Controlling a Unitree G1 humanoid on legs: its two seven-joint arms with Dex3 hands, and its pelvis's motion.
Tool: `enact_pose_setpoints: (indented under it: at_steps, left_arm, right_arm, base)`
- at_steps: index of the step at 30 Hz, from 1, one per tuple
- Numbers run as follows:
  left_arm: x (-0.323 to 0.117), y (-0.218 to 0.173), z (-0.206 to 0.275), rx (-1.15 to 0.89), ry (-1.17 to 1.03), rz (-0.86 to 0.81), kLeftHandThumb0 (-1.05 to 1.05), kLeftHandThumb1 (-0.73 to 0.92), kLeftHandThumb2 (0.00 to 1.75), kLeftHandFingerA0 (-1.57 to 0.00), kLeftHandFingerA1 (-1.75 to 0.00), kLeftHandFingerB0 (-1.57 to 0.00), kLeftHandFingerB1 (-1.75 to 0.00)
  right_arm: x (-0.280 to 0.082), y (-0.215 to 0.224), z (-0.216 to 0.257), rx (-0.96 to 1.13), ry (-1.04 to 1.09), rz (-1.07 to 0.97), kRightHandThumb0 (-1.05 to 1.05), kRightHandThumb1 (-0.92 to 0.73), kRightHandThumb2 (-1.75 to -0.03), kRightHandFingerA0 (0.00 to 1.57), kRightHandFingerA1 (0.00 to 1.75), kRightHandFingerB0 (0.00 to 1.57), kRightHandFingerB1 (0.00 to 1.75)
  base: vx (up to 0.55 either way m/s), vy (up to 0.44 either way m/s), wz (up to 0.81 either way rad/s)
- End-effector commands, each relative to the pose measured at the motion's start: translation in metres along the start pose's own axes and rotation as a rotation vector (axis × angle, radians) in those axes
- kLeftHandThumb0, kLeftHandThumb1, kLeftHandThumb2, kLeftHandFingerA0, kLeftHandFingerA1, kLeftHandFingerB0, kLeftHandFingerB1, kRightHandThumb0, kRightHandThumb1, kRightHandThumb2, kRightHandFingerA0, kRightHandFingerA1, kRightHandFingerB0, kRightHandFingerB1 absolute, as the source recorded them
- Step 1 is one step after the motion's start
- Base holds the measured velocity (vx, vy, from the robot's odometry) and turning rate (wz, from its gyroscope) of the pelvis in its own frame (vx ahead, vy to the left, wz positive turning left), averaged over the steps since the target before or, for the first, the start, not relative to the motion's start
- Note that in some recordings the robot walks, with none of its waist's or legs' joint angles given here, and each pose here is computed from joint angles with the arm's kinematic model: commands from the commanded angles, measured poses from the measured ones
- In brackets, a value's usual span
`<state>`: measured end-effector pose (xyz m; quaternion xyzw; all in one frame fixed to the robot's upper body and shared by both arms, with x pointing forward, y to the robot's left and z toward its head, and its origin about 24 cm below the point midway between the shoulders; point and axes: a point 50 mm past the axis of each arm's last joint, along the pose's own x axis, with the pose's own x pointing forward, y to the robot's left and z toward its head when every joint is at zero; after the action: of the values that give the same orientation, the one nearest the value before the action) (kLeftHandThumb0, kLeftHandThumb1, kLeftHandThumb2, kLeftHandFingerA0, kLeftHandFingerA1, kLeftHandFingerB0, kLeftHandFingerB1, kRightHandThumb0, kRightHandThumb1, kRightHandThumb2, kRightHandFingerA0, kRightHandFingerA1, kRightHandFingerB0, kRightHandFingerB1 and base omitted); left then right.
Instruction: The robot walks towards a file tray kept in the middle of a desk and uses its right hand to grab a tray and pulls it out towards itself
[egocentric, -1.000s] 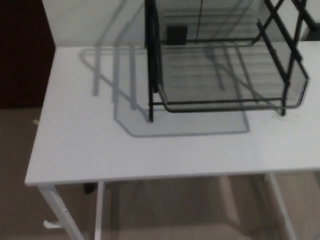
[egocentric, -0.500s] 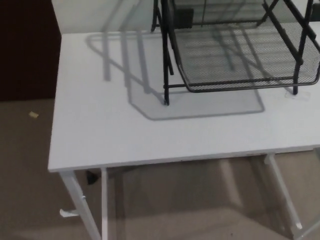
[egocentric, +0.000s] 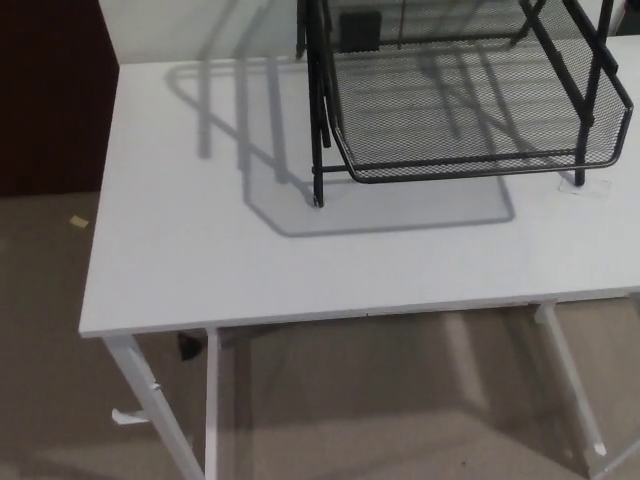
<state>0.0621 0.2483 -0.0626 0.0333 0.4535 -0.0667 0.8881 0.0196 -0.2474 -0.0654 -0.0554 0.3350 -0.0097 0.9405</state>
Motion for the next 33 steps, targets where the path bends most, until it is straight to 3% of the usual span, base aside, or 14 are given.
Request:
enact_pose_setpoints:
  at_steps: [1, 2, 3, 4, 9, 10, 11, 12, 16, 25, 26, 31, 32, 33]
  left_arm:
    - [-0.008, -0.011, -0.001, 0.026, -0.042, 0.034, -0.23, 0.64, 0.58, -0.42, -0.49, -0.24, -0.36]
    - [-0.01, -0.018, -0.004, 0.055, -0.034, 0.016, -0.2, 0.46, 0.92, -0.37, -0.62, -0.12, -0.5]
    - [-0.011, -0.021, -0.005, 0.066, -0.03, 0.01, -0.2, 0.46, 0.92, -0.37, -0.62, -0.12, -0.5]
    - [-0.012, -0.021, -0.008, 0.069, -0.027, 0.007, -0.28, 0.61, 0.63, -0.49, -0.54, -0.24, -0.39]
    - [-0.012, -0.016, -0.024, 0.133, 0.008, 0.032, -0.33, 0.61, 0.58, -0.57, -0.51, -0.28, -0.36]
    - [-0.012, -0.014, -0.027, 0.138, 0.013, 0.033, -0.33, 0.6, 0.58, -0.58, -0.5, -0.29, -0.36]
    - [-0.012, -0.013, -0.028, 0.141, 0.015, 0.034, -0.33, 0.6, 0.58, -0.58, -0.5, -0.29, -0.36]
    - [-0.013, -0.012, -0.029, 0.152, 0.018, 0.034, -0.34, 0.6, 0.58, -0.58, -0.5, -0.28, -0.36]
    - [-0.014, -0.007, -0.03, 0.175, 0.019, 0.031, -0.33, 0.62, 0.58, -0.56, -0.5, -0.28, -0.36]
    - [-0.026, -0.002, -0.043, 0.175, 0.049, 0.026, -0.34, 0.61, 0.58, -0.54, -0.46, -0.29, -0.34]
    - [-0.027, -0.002, -0.045, 0.178, 0.052, 0.028, -0.34, 0.61, 0.58, -0.52, -0.47, -0.28, -0.34]
    - [-0.026, -0.002, -0.05, 0.244, 0.064, 0.022, -0.38, 0.62, 0.61, -0.52, -0.48, -0.28, -0.35]
    - [-0.026, -0.003, -0.05, 0.235, 0.069, 0.02, -0.38, 0.62, 0.61, -0.52, -0.47, -0.27, -0.35]
    - [-0.028, -0.005, -0.049, 0.222, 0.068, 0.019, -0.36, 0.61, 0.58, -0.51, -0.47, -0.27, -0.34]
  right_arm:
    - [-0.008, -0.001, -0.006, -0.022, 0.002, 0.015, -0.64, -0.63, -0.6, 0.56, 0.62, 0.38, 0.48]
    - [-0.009, -0.001, -0.008, -0.015, 0.007, 0.016, -0.64, -0.62, -0.61, 0.55, 0.61, 0.38, 0.48]
    - [-0.01, -0.001, -0.009, -0.013, 0.01, 0.016, -0.64, -0.62, -0.61, 0.55, 0.61, 0.38, 0.48]
    - [-0.01, -0.001, -0.009, -0.013, 0.01, 0.016, -0.63, -0.65, -0.59, 0.58, 0.62, 0.41, 0.48]
    - [-0.011, -0.002, -0.016, -0.014, 0.027, 0.013, -0.64, -0.62, -0.6, 0.57, 0.64, 0.39, 0.49]
    - [-0.012, -0.002, -0.017, -0.009, 0.029, 0.013, -0.55, -0.46, -0.95, 0.59, 0.73, 0.28, 0.56]
    - [-0.012, -0.002, -0.018, -0.007, 0.031, 0.013, -0.55, -0.46, -0.95, 0.59, 0.73, 0.28, 0.56]
    - [-0.012, -0.002, -0.019, -0.005, 0.029, 0.015, -0.65, -0.62, -0.6, 0.57, 0.65, 0.38, 0.5]
    - [-0.011, -0.001, -0.017, 0.011, -0.029, -0.021, -0.69, -0.65, -0.6, 0.58, 0.7, 0.4, 0.53]
    - [-0.059, -0.055, 0.092, 0.115, -0.692, -0.652, -0.66, -0.8, -0.64, 0.14, 0.59, 0.16, 0.36]
    - [-0.066, -0.062, 0.11, 0.079, -0.793, -0.698, -0.69, -0.63, -0.95, 0.15, 0.6, 0.06, 0.44]
    - [-0.094, -0.07, 0.177, -0.048, -1.086, -0.769, -0.66, -0.63, -0.91, 0.11, 0.55, 0.1, 0.44]
    - [-0.1, -0.069, 0.19, -0.111, -1.135, -0.782, -0.62, -0.82, -0.65, 0.12, 0.5, 0.14, 0.32]
    - [-0.106, -0.065, 0.211, -0.213, -1.245, -0.78, -0.34, -0.58, -1.1, 0.01, 0.53, 0.0, 0.5]
  base:
    - [0.0, 0.0, 0.0]
    - [0.0, 0.0, 0.0]
    - [0.0, 0.0, 0.0]
    - [0.0, 0.0, 0.0]
    - [0.0, 0.0, 0.0]
    - [0.0, 0.0, 0.0]
    - [0.0, 0.0, 0.0]
    - [0.0, 0.0, 0.0]
    - [0.0, 0.0, 0.0]
    - [0.0, 0.0, 0.0]
    - [0.0, 0.0, 0.0]
    - [0.0, 0.0, 0.0]
    - [0.0, 0.0, 0.0]
    - [0.0, 0.0, 0.0]
